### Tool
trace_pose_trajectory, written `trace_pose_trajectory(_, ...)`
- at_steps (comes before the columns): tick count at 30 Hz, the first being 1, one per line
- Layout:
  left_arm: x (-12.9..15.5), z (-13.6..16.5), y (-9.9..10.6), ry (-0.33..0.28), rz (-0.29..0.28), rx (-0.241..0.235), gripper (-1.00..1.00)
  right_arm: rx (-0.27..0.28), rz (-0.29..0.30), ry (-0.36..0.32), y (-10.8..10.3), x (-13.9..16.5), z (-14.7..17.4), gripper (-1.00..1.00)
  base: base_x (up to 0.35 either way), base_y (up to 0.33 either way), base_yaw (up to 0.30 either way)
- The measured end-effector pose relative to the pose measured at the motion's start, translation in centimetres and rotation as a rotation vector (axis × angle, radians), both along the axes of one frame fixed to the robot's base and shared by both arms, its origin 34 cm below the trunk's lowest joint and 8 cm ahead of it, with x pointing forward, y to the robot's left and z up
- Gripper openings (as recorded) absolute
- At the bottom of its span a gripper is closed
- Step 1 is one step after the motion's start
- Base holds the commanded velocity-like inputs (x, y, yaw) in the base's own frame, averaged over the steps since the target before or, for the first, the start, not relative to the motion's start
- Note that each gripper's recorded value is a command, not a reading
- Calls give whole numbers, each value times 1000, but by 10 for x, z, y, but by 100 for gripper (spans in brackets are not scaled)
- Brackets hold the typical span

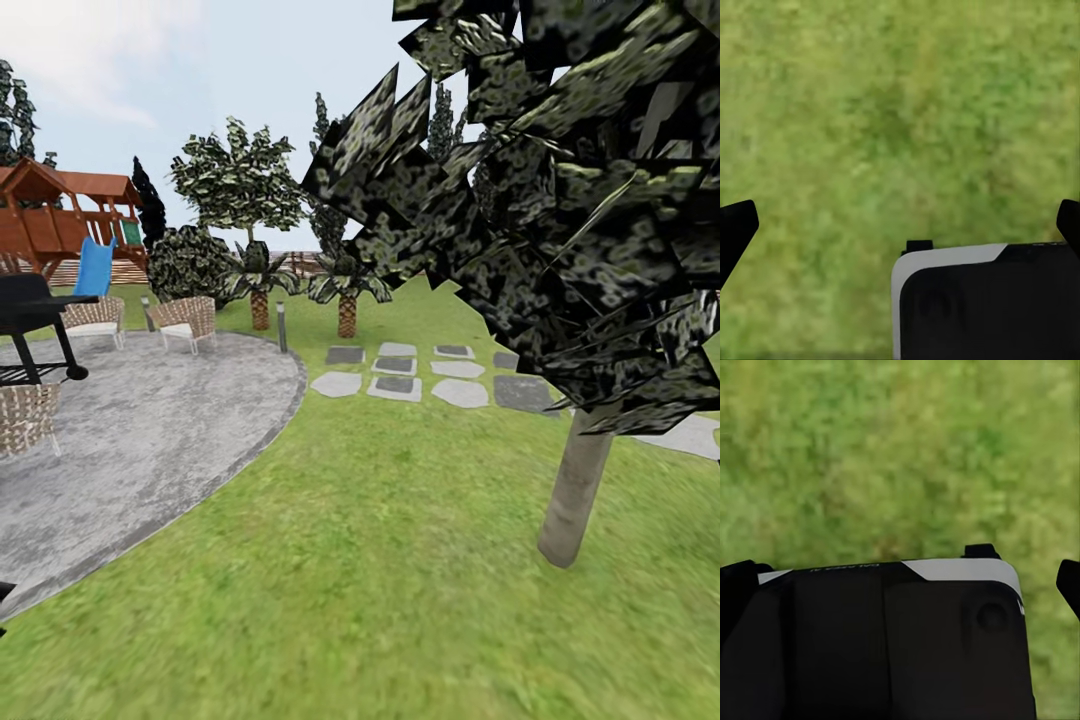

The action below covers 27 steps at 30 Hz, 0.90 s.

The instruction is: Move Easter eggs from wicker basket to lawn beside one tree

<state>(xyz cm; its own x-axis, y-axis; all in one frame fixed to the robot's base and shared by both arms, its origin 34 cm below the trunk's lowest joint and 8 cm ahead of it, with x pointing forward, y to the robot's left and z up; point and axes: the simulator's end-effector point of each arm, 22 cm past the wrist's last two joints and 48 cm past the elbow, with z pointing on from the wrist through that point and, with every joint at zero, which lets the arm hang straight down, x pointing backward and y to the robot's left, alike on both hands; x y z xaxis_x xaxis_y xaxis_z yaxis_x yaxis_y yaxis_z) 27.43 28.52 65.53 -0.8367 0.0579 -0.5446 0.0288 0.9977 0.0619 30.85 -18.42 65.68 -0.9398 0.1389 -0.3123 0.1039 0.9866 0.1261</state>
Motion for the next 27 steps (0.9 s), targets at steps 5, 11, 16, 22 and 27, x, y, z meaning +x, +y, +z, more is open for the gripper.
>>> trace_pose_trajectory(5, 0, 0, 0, -1, 5, -1, 100, -1, 0, -1, 0, 0, 0, 100, 0, 0, 11)
trace_pose_trajectory(11, 1, -3, 0, 1, 11, -1, 100, 0, 0, -1, 0, 2, -3, 100, 0, 0, 2)
trace_pose_trajectory(16, 1, -7, 1, 2, 15, 0, 100, 1, 0, -1, 1, 5, -6, 100, 0, 0, 0)
trace_pose_trajectory(22, 3, -12, 1, 3, 16, 0, 100, 1, 1, -1, 1, 7, -11, 100, 0, 0, 0)
trace_pose_trajectory(27, 5, -15, 1, 3, 17, 1, 100, 1, 1, -1, 1, 9, -14, 100, 0, 0, 1)
